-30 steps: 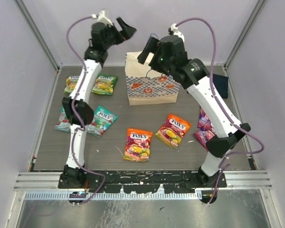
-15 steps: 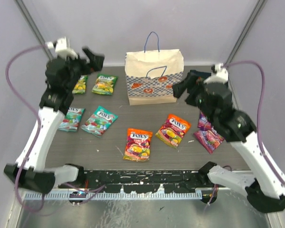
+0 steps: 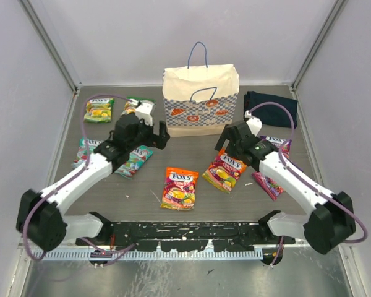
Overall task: Take the snacks out of the paper bag
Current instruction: Adjust the snack at the center of the board.
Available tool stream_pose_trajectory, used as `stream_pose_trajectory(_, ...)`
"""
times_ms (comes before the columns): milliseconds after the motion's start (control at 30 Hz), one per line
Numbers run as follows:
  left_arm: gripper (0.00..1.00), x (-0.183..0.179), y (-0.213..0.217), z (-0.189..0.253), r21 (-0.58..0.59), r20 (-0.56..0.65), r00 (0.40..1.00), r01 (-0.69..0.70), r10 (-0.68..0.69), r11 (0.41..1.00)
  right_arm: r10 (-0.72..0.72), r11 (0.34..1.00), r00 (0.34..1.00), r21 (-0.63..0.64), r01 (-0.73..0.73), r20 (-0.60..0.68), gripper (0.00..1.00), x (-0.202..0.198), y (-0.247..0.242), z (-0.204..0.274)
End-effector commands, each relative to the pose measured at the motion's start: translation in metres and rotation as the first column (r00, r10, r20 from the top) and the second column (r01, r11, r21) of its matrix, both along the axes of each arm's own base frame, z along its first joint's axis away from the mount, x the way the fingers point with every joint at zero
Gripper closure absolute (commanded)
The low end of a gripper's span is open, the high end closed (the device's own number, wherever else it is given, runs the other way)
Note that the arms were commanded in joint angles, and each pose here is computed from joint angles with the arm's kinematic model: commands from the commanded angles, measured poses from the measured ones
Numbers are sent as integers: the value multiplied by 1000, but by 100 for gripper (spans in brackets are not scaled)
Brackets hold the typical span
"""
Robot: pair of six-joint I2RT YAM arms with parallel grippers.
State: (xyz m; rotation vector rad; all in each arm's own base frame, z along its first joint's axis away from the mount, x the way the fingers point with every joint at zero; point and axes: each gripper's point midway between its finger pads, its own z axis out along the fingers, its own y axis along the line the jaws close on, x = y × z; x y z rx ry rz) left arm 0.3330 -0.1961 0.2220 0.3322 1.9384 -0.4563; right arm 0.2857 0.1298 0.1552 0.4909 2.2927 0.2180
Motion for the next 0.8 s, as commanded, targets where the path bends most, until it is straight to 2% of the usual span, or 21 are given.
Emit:
stream_pose_trajectory(0, 2, 35, -46, -8, -11, 43, 995, 95, -95, 995, -7, 998, 994, 62, 0, 109, 0, 53, 7, 15)
stream_pose_trajectory(133, 2, 61, -59, -33, 30, 9, 995, 94, -95, 995, 33, 999, 994, -29, -30, 105, 0, 91, -6, 6)
stream_pose_trajectory(233, 2, 80, -58, -52, 72, 4, 998, 58, -58, 996, 102, 995, 990, -3, -102, 102, 0, 116, -7, -12)
stream_pose_trajectory(467, 2, 129, -71, -104, 53, -36, 999, 31, -29, 998, 175, 984, 982, -6, -175, 73, 0, 160, -7, -59)
stream_pose_trajectory(633, 2, 171, -68, -112, 49, -58, 998, -11, 13, 999, 234, 972, 970, -11, -233, 61, 0, 198, 8, -76)
stream_pose_trajectory(767, 2, 201, -65, -117, 51, -74, 996, -49, 52, 998, 220, 975, 972, 15, -222, 86, 0, 227, 16, -88)
